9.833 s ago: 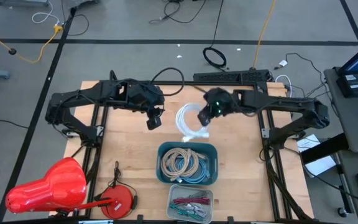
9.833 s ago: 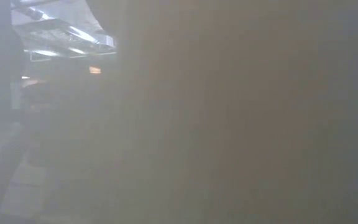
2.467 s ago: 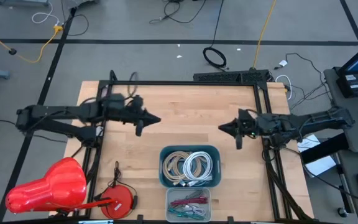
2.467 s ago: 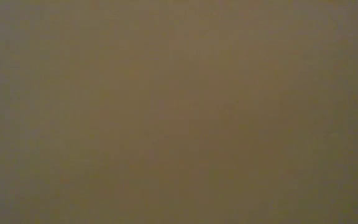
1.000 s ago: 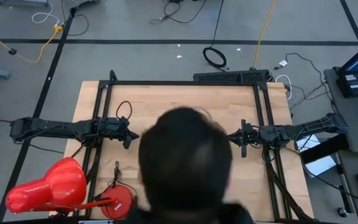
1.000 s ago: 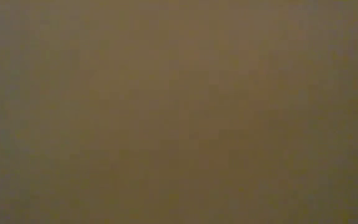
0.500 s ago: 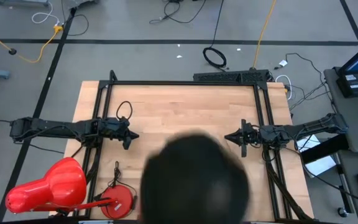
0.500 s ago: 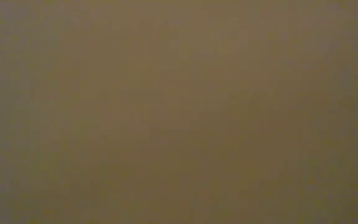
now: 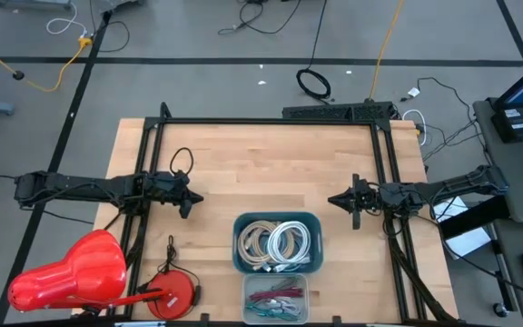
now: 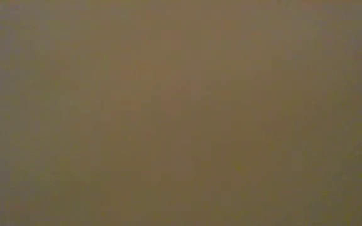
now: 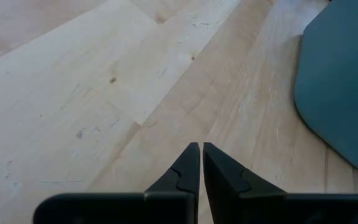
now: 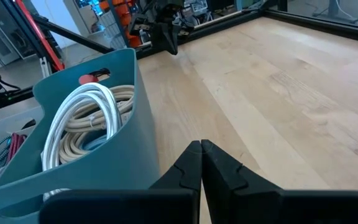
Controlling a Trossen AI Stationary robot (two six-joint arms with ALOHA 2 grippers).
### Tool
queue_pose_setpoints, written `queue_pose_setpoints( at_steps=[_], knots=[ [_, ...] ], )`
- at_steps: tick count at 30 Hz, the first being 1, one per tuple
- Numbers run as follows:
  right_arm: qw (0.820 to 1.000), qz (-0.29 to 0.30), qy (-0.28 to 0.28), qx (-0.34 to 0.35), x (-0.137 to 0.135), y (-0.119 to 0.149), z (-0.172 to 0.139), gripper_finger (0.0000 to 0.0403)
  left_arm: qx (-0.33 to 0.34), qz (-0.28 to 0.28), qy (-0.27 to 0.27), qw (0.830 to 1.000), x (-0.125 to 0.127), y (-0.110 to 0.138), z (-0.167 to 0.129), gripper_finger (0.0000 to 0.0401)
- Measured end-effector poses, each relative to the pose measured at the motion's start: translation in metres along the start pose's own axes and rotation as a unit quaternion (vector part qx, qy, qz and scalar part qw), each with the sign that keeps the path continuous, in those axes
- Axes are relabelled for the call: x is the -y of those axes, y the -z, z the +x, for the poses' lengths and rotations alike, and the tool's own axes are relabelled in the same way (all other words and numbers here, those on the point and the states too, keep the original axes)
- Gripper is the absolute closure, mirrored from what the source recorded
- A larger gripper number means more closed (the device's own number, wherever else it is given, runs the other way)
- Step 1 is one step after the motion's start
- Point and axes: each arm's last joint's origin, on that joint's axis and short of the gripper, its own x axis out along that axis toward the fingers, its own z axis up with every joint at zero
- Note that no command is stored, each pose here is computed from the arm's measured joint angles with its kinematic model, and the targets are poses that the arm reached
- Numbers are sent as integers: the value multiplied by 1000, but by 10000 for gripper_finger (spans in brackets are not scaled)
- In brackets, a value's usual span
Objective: Pick & Place USB Port
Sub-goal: Return to Home Position
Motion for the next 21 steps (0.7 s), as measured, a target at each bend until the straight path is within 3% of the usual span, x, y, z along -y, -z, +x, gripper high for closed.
queue_pose_setpoints(
  at_steps=[7, 15, 21],
  knots=[
    [1000, 0, 0, 0, 0, 0, 0, 403, 0, 0, 0, 1000, 0, 0, 0, 399],
    [1000, 0, 0, 0, 0, 0, 0, 403, 0, 0, 0, 1000, 0, 0, 0, 375],
    [1000, 0, 0, 0, 0, 0, 0, 403, 0, 0, 0, 1000, 0, 0, 0, 380]
  ],
)
